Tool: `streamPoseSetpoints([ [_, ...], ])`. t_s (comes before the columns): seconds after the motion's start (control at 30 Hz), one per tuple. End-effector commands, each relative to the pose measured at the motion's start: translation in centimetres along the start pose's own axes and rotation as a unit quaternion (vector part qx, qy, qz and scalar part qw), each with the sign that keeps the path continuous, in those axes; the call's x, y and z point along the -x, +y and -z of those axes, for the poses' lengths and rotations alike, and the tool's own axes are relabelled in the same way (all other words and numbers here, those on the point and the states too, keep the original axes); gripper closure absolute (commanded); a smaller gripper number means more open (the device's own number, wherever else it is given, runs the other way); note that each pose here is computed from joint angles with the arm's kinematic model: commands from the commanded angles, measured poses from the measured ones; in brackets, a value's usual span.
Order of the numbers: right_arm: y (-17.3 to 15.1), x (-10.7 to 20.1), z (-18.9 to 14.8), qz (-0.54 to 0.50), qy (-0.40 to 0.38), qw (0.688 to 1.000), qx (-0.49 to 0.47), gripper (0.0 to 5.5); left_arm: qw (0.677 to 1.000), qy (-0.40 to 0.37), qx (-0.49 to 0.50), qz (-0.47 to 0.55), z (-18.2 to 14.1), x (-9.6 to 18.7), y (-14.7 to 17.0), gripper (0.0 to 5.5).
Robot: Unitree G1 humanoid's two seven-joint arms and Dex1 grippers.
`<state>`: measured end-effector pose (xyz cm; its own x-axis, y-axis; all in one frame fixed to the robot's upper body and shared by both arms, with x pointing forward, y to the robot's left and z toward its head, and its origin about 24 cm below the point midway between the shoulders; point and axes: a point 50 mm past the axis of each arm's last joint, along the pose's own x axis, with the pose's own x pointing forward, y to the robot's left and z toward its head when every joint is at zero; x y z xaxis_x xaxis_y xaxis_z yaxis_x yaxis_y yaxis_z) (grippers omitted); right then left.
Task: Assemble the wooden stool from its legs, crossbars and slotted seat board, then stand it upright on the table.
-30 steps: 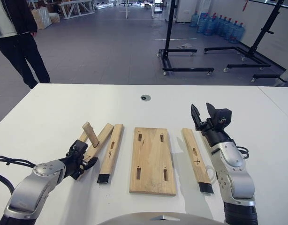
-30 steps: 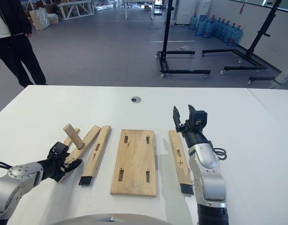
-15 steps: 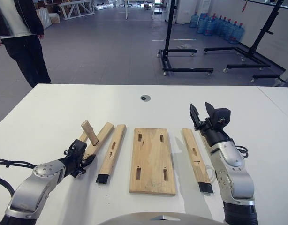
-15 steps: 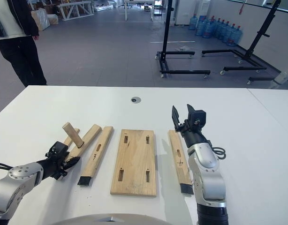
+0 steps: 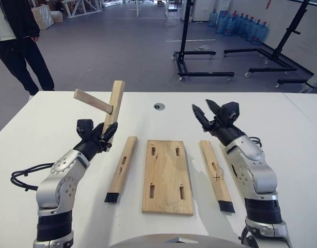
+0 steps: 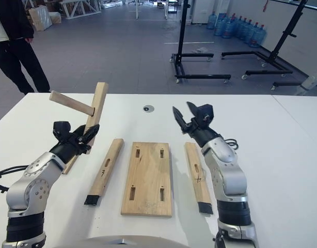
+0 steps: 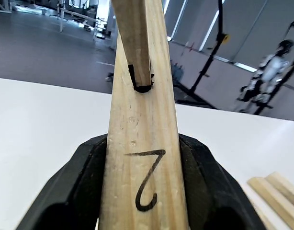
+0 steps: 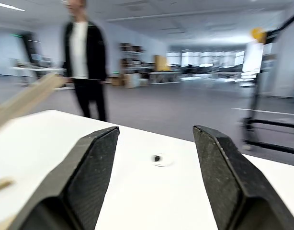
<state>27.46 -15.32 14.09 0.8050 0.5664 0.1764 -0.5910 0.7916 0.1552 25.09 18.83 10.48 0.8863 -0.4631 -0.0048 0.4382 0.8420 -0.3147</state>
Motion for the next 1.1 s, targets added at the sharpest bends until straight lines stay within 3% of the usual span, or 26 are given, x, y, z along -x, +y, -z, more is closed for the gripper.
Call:
streamPoseSetpoints([
  [0.03,1.6,-0.5,-0.7,-0.137,-0.02,0.982,-0.13,2.68,0.991,-0.022,0.038,0.129,0.4,-1.6,-2.0,3.46],
  [0.13,2.4,-0.3,-1.4,-0.224,-0.043,0.956,-0.187,2.68,0.974,-0.01,0.083,0.211,1.5,-2.0,-2.8,3.46],
  [0.3,0.7,-0.9,-1.6,-0.228,-0.054,0.941,-0.244,2.68,0.932,-0.037,0.148,0.328,1.3,-1.9,-4.1,3.46],
  [0.53,1.4,-1.4,-2.0,-0.267,-0.054,0.92,-0.28,1.76,0.91,-0.061,0.167,0.375,0.6,-2.4,-5.1,3.46],
  [1.1,2.6,-2.6,-2.9,-0.324,-0.03,0.894,-0.308,1.72,0.892,-0.033,0.175,0.416,2.1,-2.2,-7.5,3.46],
])
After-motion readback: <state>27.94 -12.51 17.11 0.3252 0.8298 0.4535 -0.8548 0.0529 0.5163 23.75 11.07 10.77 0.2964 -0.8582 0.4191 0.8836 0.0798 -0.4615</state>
